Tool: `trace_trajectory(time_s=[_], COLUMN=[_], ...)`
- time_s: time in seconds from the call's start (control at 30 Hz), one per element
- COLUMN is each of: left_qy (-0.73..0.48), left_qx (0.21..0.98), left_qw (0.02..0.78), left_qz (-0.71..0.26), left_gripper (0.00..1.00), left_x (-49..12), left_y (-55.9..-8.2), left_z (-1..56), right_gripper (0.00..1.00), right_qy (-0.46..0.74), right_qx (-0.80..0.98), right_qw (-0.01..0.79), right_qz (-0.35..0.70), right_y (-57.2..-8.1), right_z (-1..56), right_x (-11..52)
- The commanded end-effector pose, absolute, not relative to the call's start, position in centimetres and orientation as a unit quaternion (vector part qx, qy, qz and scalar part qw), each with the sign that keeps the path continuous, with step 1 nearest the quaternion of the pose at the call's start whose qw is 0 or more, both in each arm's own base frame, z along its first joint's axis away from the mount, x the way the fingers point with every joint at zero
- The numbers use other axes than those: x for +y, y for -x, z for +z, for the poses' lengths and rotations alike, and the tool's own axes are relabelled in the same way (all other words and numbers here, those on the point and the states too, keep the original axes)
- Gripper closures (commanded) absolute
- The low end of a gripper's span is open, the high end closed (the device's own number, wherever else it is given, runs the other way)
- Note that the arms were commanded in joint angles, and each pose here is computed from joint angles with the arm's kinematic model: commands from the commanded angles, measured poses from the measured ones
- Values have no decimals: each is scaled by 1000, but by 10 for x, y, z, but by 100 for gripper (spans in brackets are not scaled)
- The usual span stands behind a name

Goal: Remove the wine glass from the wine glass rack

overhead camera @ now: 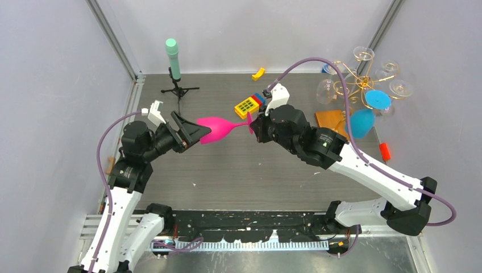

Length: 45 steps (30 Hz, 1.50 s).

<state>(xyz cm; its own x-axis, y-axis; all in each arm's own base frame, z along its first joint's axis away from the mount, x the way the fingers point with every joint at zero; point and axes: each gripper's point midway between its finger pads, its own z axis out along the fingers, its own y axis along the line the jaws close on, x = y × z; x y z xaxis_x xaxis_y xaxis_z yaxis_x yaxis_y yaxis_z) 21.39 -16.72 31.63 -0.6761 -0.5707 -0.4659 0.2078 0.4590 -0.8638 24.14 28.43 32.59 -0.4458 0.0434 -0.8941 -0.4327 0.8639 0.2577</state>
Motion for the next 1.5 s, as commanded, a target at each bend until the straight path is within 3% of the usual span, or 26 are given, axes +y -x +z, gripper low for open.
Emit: trace_trajectory(time_s=[0.0, 0.23, 0.43, 0.47, 0.57, 0.6, 0.67, 0.87, 1.03, 1.23, 1.47], left_qy=[108, 109, 100, 98, 87, 81, 73, 61, 87, 99, 131], left_qx=[743, 744, 742, 742, 750, 756, 779, 888, 930, 948, 957], left_qw=[367, 361, 363, 365, 380, 388, 404, 378, 348, 301, 248], left_qz=[-549, -552, -555, -554, -535, -521, -474, -253, -83, 19, 74], left_gripper=[17, 45, 94, 99, 100, 100, 100, 100, 100, 100, 100], left_x=[-177, -179, -180, -180, -177, -174, -165, -112, -61, -36, -9], left_y=[-209, -211, -213, -213, -216, -217, -222, -238, -265, -308, -353], left_z=[337, 337, 339, 339, 335, 332, 321, 264, 235, 209, 171], right_gripper=[100, 100, 100, 95, 69, 53, 40, 35, 34, 34, 34], right_qy=[98, 112, 117, 117, 107, 104, 95, 80, 75, 71, 65], right_qx=[794, 800, 808, 809, 815, 819, 824, 834, 837, 841, 835], right_qw=[519, 505, 497, 496, 499, 498, 502, 513, 518, 524, 541], right_qz=[302, 305, 294, 291, 275, 266, 246, 189, 160, 115, 78], right_y=[-236, -234, -234, -234, -239, -239, -243, -249, -250, -247, -240], right_z=[350, 340, 332, 331, 328, 325, 322, 320, 320, 319, 324], right_x=[303, 309, 310, 309, 305, 302, 294, 271, 257, 230, 196])
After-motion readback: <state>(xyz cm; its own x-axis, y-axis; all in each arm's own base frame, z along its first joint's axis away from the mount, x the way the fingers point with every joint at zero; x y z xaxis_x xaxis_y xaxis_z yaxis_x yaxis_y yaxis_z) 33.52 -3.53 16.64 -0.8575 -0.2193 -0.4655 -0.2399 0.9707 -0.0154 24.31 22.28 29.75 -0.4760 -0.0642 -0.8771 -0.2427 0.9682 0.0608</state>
